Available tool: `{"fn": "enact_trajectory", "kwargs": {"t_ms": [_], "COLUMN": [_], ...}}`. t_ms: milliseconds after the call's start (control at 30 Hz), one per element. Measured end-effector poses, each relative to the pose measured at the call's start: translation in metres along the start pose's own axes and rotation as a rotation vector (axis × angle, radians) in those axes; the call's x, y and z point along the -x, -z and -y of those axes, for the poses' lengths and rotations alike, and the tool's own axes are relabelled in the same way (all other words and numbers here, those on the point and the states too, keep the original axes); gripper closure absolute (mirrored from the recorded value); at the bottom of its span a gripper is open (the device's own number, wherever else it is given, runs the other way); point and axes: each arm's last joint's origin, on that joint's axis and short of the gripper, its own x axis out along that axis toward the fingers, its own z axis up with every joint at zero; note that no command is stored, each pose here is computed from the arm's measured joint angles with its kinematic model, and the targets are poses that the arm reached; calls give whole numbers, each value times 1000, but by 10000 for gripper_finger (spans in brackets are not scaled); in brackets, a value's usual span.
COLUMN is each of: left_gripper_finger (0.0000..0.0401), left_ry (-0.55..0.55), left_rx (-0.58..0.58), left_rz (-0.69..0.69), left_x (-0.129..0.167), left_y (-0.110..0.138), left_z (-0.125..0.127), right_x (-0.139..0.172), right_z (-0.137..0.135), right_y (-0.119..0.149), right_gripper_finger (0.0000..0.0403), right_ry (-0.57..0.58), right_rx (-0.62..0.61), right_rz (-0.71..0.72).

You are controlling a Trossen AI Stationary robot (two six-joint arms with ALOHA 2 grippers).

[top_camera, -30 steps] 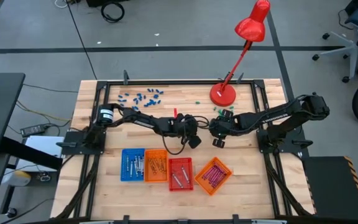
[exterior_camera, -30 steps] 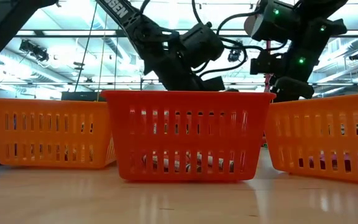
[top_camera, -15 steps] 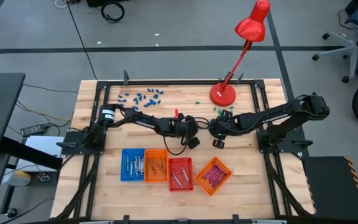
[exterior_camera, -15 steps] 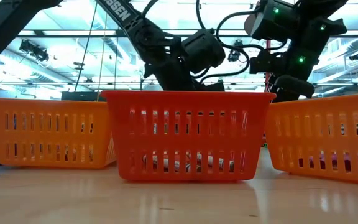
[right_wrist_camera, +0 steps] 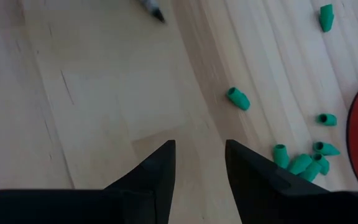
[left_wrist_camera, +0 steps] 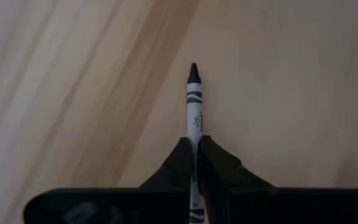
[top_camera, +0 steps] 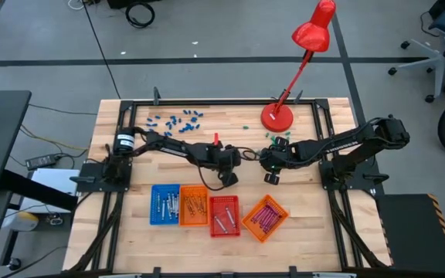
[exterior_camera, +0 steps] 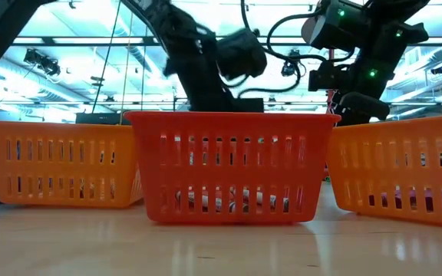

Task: Sort crayons
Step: Put the black crayon into the blue bin

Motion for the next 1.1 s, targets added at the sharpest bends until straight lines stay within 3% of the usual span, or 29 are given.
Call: {"fn": "enact_trajectory", "kwargs": {"t_ms": [367, 567, 800, 1100], "left_gripper_finger": [372, 371, 370, 369], "left_ry": [-44, -84, -113, -222], "left_rx": [-2, 11, 147, 343], "left_rz": [-95, -194, -187, -298], "left_x": [48, 77, 135, 191], "left_y": [2, 15, 31, 87], "left_z": [-7, -1, 18, 59], "right_x": [0, 0, 0, 0], "right_z": [0, 0, -1, -3], "right_y": [0, -1, -2, -3], "right_gripper_finger": [259, 259, 259, 259], "right_ry": [0, -2, -6, -28], "right_rx": [7, 11, 12, 18], "right_rz": [2, 10, 17, 32]}}
